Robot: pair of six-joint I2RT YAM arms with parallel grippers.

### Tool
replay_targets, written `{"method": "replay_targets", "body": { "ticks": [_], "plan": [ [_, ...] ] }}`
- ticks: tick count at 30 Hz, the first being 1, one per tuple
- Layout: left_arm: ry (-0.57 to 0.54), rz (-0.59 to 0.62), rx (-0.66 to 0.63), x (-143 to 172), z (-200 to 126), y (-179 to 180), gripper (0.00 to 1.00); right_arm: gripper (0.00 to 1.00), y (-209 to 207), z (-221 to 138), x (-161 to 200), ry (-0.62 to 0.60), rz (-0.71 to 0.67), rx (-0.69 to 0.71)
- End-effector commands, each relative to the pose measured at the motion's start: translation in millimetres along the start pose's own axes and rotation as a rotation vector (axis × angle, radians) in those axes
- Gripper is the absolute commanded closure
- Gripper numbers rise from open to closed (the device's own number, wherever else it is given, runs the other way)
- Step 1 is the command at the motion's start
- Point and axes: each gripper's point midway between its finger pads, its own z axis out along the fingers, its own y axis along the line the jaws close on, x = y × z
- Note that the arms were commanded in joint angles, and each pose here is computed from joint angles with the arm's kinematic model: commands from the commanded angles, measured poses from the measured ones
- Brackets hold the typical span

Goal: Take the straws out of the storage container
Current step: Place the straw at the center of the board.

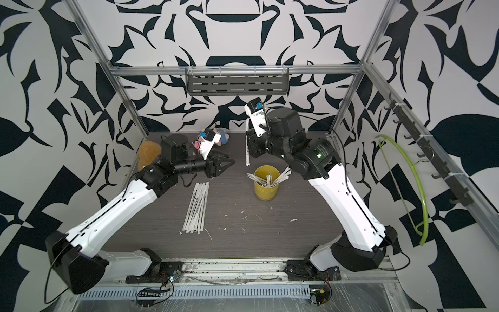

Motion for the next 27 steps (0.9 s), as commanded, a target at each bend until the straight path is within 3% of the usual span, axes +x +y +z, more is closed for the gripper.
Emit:
{"method": "replay_targets", "body": {
  "ticks": [1,4,9,16,21,27],
  "plan": [
    [0.049,-0.032,-0.088,17,-28,-1,0.47,1.0,28,11,4,0.033,0.106,-0.112],
    [0.138,-0.083,-0.152,39,-50,-1,0.47,1.0,47,34,22,0.104,0.176,-0.178],
    [0.243,-0.179,-0.366,77,-89,18,0.47,1.0,71,81,61,0.263,0.315,-0.257],
    [0.312,-0.249,-0.461,112,-113,24,0.46,1.0,100,144,117,0.504,0.491,-0.292],
    [0.319,-0.256,-0.459,117,-112,24,0.46,1.0,113,185,166,0.685,0.574,-0.26],
    [0.249,-0.272,-0.523,117,-113,37,0.46,1.0,116,219,204,0.78,0.609,-0.216]
  ]
}}
